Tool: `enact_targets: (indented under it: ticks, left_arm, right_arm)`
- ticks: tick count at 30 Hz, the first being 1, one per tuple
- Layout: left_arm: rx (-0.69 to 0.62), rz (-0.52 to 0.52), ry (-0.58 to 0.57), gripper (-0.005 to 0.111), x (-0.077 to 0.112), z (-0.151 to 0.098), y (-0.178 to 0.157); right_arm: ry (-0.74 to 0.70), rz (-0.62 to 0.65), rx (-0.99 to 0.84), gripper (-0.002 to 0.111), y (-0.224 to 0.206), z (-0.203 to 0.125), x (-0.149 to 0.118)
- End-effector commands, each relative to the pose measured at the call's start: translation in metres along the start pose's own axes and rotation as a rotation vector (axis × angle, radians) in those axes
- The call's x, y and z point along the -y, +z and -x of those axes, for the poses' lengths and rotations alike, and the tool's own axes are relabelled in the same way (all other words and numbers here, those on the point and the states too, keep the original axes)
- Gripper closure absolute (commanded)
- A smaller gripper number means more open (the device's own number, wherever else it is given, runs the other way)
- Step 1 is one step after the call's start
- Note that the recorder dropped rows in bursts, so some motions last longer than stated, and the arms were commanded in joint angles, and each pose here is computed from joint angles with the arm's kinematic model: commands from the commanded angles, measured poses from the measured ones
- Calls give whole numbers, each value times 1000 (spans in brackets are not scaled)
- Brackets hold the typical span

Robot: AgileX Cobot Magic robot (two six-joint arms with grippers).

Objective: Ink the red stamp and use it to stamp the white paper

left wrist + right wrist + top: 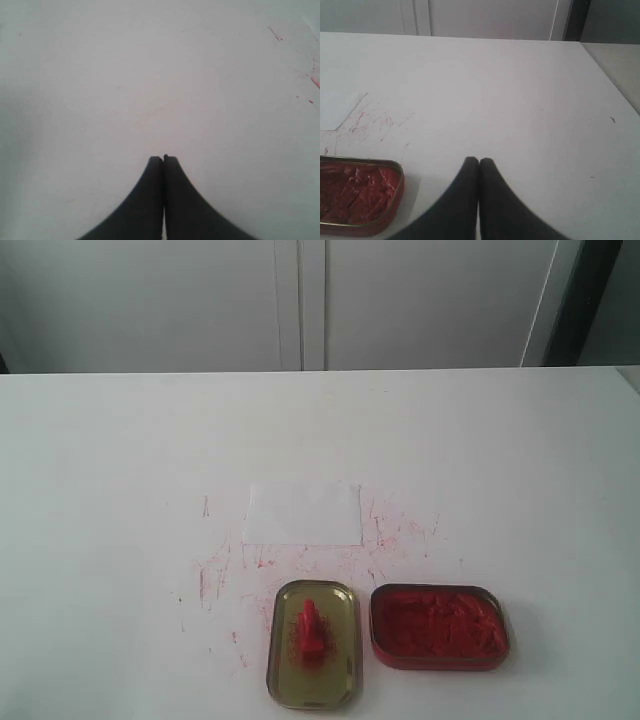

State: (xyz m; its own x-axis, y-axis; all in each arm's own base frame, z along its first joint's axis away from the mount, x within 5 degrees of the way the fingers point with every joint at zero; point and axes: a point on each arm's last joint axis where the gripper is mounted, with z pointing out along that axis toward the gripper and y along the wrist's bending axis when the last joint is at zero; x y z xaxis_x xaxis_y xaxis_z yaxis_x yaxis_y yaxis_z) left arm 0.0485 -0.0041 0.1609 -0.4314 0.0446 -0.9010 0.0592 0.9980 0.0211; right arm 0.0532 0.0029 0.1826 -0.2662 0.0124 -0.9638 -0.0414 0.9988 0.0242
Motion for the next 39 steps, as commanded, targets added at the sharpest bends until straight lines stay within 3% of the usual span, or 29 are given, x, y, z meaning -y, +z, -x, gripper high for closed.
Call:
enact_targets:
  ticks: [1,10,21,39]
  left_arm:
    - [-11,-3,1,107,0,-3,1]
    - [-11,-3,1,107,0,-3,1]
    - [-11,-3,1,107,0,-3,1]
    - [-11,-3,1,107,0,-3,1]
  right_arm:
    - [1,4,13,108,0,0,0]
    - [1,4,65,108,0,4,0]
    - [2,4,497,108,-11,42,0]
    - [2,4,484,108,-10,41,0]
